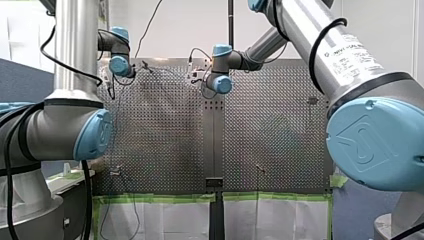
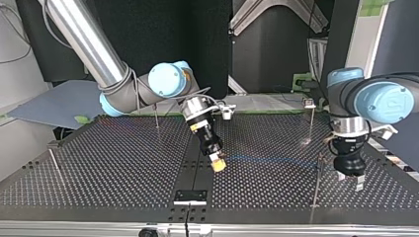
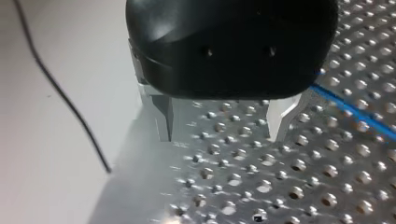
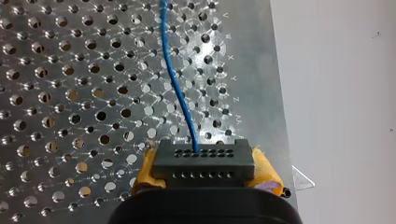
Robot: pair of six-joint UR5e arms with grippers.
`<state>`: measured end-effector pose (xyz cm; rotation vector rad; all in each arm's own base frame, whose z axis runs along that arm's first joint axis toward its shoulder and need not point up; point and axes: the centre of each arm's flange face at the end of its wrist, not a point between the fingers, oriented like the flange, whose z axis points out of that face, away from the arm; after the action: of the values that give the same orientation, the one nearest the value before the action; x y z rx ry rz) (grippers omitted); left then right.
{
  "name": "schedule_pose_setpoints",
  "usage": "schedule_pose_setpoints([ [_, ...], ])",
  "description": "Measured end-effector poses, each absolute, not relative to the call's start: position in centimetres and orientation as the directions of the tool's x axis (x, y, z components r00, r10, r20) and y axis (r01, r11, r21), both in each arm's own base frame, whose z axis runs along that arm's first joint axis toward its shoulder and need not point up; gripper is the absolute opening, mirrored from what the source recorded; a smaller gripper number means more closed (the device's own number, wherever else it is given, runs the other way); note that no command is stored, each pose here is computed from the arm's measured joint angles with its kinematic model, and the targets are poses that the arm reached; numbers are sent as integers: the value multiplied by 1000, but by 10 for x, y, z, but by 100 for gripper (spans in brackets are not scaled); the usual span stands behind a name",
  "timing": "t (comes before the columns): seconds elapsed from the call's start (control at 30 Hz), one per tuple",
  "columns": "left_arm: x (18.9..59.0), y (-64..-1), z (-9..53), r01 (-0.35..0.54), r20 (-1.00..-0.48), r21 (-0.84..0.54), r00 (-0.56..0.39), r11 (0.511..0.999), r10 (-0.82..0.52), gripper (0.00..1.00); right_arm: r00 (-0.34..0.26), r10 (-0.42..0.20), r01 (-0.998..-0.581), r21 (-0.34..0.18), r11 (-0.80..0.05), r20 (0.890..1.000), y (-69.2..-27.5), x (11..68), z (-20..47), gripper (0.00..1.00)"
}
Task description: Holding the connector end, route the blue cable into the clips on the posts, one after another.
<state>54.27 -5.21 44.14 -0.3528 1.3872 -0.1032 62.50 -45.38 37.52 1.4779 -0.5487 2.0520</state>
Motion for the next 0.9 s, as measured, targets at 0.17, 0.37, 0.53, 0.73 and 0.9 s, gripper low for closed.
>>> schedule_pose_setpoints([
  [0.17,532,-59,445,-152,-938,-328,172,932,-302,100,-249,191,-641,-13,-768,950,-454,625,375,0],
  [0.37,521,-77,439,-151,-945,-321,114,935,-306,100,-249,190,-640,-14,-768,950,-454,625,375,0],
  [0.53,510,-88,437,-165,-949,-314,73,935,-306,100,-243,189,-641,-12,-767,952,-454,625,375,0],
  [0.73,492,-88,442,-208,-952,-307,60,929,-302,100,-238,185,-642,-11,-767,954,-453,624,374,0],
  [0.9,476,-87,450,-242,-953,-301,49,922,-298,100,-237,185,-642,-11,-766,954,-453,624,375,0],
])
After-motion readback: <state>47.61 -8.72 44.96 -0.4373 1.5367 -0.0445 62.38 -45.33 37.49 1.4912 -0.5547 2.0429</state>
